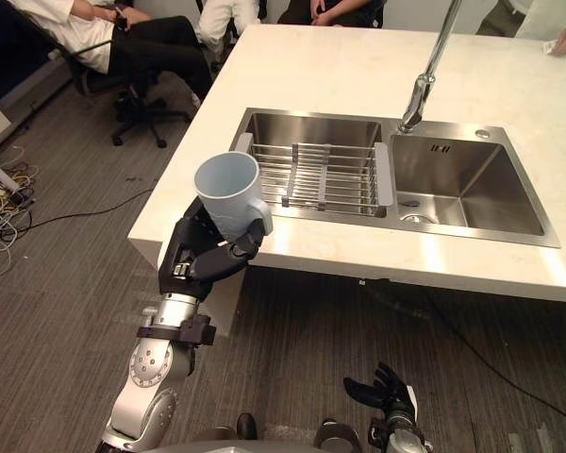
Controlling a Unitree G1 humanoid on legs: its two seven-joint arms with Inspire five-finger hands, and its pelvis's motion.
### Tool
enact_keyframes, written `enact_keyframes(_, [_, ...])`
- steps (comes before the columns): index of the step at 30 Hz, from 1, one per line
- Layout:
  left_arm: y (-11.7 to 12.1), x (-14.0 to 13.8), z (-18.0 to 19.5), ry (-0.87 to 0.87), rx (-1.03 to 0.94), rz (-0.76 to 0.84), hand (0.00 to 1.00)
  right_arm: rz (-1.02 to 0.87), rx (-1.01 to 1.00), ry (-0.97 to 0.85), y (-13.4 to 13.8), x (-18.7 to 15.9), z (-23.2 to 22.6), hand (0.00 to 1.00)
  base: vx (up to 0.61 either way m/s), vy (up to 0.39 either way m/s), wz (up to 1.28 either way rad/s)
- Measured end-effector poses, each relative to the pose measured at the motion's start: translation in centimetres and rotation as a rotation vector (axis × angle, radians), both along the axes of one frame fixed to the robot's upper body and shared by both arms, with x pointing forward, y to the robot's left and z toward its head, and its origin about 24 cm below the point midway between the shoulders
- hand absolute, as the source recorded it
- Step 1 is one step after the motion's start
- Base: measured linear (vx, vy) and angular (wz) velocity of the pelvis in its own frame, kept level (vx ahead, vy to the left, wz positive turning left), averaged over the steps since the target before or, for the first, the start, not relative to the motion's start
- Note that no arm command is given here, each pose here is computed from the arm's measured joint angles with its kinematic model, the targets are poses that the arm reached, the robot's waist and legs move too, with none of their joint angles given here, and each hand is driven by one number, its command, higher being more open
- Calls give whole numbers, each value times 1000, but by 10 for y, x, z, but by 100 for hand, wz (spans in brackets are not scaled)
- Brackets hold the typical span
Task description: Walk over to the sink, pick up the cup, carry it to the dishwasher, place the cup inside the dishwasher, then close the dishwasher door
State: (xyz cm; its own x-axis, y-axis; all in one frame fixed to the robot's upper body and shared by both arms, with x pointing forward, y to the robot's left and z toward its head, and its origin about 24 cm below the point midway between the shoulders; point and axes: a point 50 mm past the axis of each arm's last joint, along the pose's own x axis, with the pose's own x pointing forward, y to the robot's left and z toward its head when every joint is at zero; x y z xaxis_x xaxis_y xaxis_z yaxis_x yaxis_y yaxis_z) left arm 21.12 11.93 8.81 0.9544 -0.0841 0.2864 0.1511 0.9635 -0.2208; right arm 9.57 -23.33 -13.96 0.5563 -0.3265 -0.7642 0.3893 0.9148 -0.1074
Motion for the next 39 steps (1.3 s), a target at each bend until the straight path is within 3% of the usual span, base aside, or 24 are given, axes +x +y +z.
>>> enact_keyframes(6, [-1, -1, -1, 9, -27, 11, 30, -11, -24, 70, -3, -16, -6, 90, -66, -14, 130])
enact_keyframes(10, [0, -3, -3, 20, -50, 32, 30, -4, -80, 73, -21, -14, 0, 90, 19, 116, 194])
enact_keyframes(17, [11, -9, -13, 80, -72, 64, 30, 78, -143, -49, -23, 44, 17, 90, 120, 215, 141])
enact_keyframes(21, [5, -8, -15, 92, -50, 8, 30, 156, -98, -74, 0, 56, 17, 90, 220, 174, 146])
enact_keyframes(30, [-2, -5, -18, 97, -18, -52, 30, 170, 4, -82, 39, 19, 13, 90, 233, -101, 136])
enact_keyframes(38, [-12, -9, -30, 146, -64, -106, 30, 238, -80, -181, 24, 46, 31, 90, 207, -136, -9])
enact_keyframes(39, [-5, -16, -40, 195, -35, -94, 30, 307, -105, -34, 20, 18, 13, 90, 36, -14, -2])
